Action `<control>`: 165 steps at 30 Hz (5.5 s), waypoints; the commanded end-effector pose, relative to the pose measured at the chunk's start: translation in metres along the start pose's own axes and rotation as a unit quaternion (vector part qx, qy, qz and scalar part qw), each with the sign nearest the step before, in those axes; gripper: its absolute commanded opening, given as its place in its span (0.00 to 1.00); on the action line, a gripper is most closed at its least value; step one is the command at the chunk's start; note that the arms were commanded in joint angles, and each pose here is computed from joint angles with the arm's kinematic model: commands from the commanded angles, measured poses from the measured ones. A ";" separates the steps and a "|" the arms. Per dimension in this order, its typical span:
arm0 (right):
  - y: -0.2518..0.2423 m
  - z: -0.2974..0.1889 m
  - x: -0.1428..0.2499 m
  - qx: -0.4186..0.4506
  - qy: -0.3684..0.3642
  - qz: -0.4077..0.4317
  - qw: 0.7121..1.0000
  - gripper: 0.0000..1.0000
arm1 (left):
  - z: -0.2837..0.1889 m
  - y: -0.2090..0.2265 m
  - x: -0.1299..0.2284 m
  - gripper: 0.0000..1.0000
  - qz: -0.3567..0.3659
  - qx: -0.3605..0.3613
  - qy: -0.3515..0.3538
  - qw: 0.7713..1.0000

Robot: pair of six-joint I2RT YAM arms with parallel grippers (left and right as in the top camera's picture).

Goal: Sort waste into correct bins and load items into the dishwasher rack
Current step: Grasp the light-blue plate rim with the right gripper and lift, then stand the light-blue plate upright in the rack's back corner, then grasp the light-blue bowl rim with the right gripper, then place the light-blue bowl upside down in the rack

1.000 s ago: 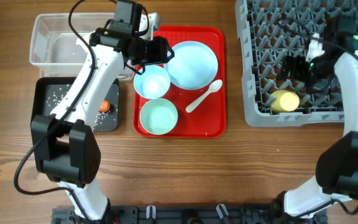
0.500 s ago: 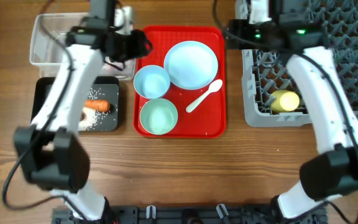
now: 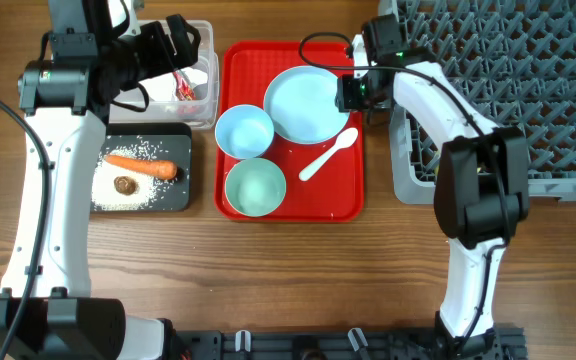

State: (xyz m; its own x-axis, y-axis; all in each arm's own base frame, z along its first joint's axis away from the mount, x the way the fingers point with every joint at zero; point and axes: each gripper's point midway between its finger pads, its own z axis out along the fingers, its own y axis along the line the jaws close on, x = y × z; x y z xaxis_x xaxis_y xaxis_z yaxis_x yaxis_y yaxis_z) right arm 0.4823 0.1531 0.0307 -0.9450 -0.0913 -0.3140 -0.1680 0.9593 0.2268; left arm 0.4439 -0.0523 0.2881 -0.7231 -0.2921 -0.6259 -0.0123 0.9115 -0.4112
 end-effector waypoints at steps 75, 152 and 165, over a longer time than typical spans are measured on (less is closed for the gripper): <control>-0.382 -0.286 -0.080 0.583 -0.202 0.019 0.787 0.05 | 0.001 0.016 0.008 1.00 -0.008 -0.036 0.017 0.999; 0.121 -0.014 -0.013 -0.080 -0.080 0.021 0.993 0.04 | 0.001 0.016 0.008 1.00 -0.007 -0.036 0.017 0.999; -0.184 -0.335 -0.091 0.537 -0.385 0.144 0.737 0.04 | 0.001 0.016 0.008 1.00 -0.008 -0.036 0.017 0.999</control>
State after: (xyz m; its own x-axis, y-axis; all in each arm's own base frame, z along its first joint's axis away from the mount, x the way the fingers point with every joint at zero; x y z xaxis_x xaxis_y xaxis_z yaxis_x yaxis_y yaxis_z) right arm 0.5305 -0.0220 0.3219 -0.2834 0.1053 -0.9532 0.4913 0.8696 -0.0500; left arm 0.4364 -0.0436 0.2770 -0.7457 -0.2958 -0.5970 -0.0672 0.9249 -0.3742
